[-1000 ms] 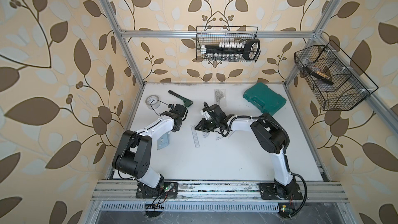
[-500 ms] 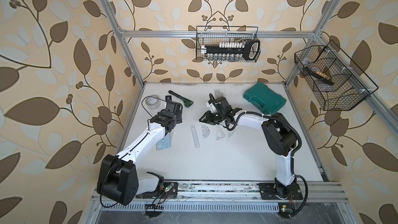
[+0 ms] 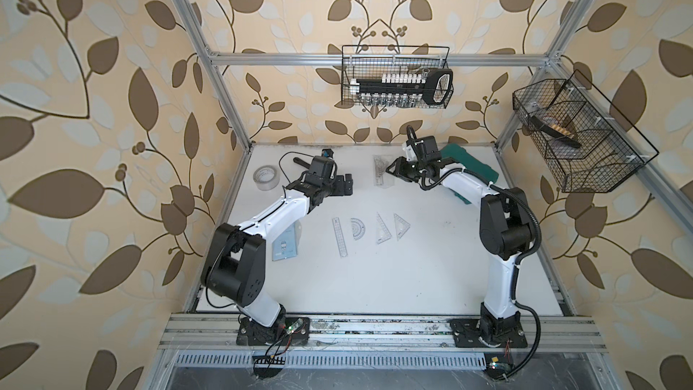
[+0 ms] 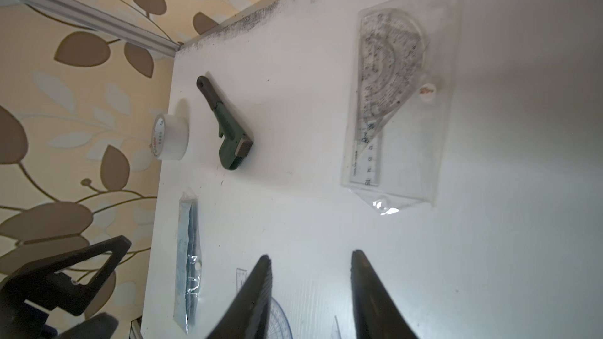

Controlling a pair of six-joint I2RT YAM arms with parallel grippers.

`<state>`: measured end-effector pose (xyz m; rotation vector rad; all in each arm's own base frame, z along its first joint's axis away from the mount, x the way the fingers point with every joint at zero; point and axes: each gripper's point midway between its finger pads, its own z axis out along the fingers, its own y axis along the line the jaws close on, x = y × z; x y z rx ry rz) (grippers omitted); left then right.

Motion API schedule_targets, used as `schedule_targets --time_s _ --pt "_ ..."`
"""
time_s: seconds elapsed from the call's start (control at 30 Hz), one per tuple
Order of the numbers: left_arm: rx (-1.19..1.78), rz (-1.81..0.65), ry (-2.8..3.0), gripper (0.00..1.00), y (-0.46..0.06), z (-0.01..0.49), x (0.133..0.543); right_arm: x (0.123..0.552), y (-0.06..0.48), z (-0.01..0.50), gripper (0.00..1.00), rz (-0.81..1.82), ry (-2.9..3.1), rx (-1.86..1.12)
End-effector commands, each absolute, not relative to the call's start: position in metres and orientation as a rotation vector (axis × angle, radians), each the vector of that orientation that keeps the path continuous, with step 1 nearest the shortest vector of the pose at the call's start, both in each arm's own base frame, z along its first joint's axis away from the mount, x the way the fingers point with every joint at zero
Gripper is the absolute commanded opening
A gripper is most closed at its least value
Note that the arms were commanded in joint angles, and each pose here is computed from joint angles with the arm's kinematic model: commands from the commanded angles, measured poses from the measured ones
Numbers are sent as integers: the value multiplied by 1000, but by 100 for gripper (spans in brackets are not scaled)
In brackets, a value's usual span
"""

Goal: Open the ruler set and take out the ruler
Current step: Pick up the ruler set bag from the center of the board.

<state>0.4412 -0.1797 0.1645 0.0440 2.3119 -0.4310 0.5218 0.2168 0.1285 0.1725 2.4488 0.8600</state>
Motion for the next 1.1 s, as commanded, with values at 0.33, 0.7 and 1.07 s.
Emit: schedule_targets --time_s 0.33,0.7,1.07 --pt "94 -928 2269 54 -296 148 544 544 165 42 44 820 2579 367" --pt "9 -1004 2364 13 -318 86 577 549 170 27 44 891 2577 400" --pt "-118 -868 2507 8 -303 50 583 556 196 14 45 1009 2572 385"
